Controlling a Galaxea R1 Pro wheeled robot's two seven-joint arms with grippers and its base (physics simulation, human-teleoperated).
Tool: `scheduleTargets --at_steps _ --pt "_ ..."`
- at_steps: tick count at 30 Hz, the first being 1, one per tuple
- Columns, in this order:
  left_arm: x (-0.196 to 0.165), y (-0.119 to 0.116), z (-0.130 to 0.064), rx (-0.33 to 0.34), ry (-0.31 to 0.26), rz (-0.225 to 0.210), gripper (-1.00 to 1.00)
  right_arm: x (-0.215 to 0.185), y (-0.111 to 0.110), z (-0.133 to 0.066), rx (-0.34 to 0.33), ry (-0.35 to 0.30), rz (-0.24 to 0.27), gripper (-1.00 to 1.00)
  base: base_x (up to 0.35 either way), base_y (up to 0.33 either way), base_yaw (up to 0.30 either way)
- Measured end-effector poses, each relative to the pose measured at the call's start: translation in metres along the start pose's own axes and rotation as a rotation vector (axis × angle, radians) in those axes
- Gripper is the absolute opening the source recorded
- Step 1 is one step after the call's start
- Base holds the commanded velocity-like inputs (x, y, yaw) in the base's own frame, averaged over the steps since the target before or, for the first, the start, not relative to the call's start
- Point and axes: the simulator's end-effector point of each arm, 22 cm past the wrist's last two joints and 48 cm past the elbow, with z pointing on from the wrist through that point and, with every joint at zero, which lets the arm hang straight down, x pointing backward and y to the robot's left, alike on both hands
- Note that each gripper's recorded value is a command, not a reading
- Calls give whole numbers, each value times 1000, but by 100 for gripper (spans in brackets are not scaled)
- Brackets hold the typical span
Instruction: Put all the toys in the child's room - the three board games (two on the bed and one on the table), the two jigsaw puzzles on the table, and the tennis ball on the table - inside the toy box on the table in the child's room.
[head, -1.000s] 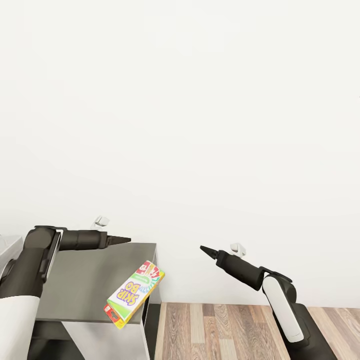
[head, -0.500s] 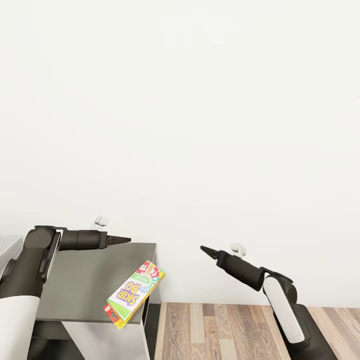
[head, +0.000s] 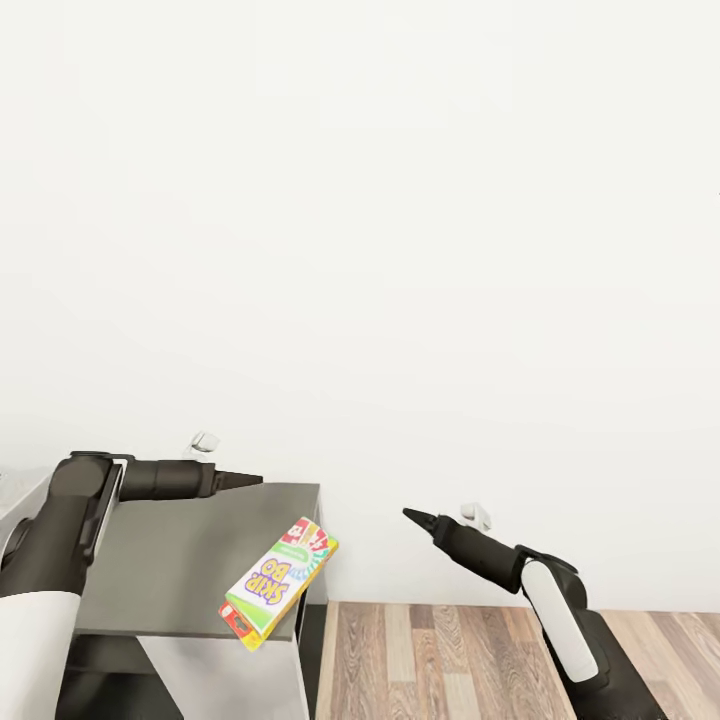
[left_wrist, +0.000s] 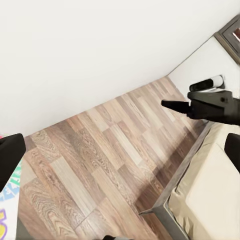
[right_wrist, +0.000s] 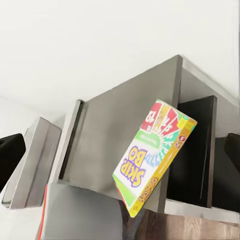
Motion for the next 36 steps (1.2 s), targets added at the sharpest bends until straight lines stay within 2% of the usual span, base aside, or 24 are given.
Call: scheduleTargets --at_steps 3,14,17,20,23,28,32,36 --pt "0 0 0 1 -1 0 100 1 -8 2 12 8 19 100 -13 44 0" --pt "-2 -4 -1 16 -6 2 100 2 -15 3 22 12 38 100 -2 128 0" --pt "-2 -17 0 68 -7 6 100 0 -31 -1 45 -1 74 100 0 15 0" --pt "-3 -19 0 70 -9 12 100 -6 -47 -4 53 -17 127 100 0 5 0" --pt "-6 -23 -1 70 -15 26 100 -9 -53 -4 35 -23 167 100 0 2 0" --pt "-10 -44 -5 112 -48 56 100 -13 -52 2 -9 -22 204 100 0 0 0" --pt "-14 -69 -6 193 -82 75 100 -17 -50 4 -19 -23 209 100 0 0 0" --pt "-7 -85 5 240 -52 91 100 -21 -46 7 -26 -26 203 100 0 0 0"
